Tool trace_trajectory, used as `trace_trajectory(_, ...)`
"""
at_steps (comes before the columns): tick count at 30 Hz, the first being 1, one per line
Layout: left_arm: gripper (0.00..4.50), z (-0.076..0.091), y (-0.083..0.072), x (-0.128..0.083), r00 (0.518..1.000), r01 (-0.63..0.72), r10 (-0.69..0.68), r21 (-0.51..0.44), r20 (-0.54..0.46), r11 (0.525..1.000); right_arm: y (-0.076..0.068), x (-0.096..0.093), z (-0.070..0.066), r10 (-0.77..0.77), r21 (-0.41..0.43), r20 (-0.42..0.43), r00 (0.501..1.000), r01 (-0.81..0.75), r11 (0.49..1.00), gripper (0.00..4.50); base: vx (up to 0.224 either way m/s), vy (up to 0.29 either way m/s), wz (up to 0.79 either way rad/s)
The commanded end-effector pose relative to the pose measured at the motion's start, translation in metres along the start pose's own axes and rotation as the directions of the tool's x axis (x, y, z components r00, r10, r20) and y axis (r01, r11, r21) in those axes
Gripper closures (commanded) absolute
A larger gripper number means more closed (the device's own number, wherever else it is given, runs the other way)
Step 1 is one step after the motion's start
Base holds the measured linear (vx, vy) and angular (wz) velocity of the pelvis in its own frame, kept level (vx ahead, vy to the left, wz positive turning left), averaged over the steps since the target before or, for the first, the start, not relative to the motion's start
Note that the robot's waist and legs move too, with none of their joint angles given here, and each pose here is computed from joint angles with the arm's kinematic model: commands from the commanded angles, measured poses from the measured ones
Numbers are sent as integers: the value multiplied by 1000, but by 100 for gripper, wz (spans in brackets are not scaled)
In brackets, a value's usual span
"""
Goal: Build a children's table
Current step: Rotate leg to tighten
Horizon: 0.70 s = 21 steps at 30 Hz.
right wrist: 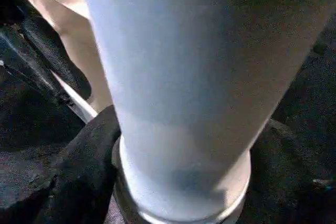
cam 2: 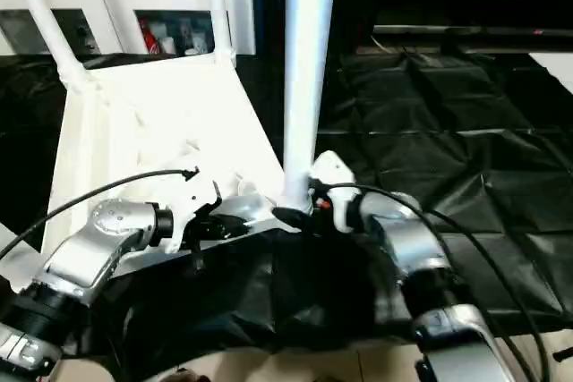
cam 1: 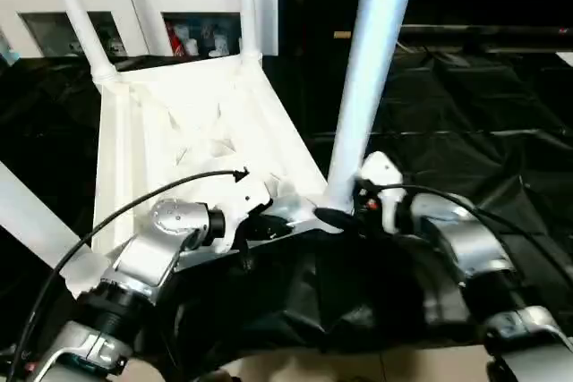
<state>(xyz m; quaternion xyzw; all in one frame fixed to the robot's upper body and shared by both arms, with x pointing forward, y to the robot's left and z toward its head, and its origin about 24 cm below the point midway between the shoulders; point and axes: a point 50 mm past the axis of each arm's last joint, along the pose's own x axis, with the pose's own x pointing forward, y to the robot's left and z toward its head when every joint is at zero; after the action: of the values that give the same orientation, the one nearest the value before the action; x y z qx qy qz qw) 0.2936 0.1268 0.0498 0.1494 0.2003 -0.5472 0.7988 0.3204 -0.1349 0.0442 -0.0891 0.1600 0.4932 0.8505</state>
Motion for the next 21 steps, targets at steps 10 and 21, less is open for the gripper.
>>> trace_trajectory(10, 450, 16, 21, 30, 960, -271, 276, -91, 49, 958, 2, 38, -12, -375, 187, 14, 927, 366, 912, 174, 0, 0, 0)
trace_trajectory(21, 450, 37, 17, 54, 964, -227, 231, -41, 130, 973, 19, 70, 14, -385, 186, 124, 914, 360, 914, 175, 0, 0, 0)
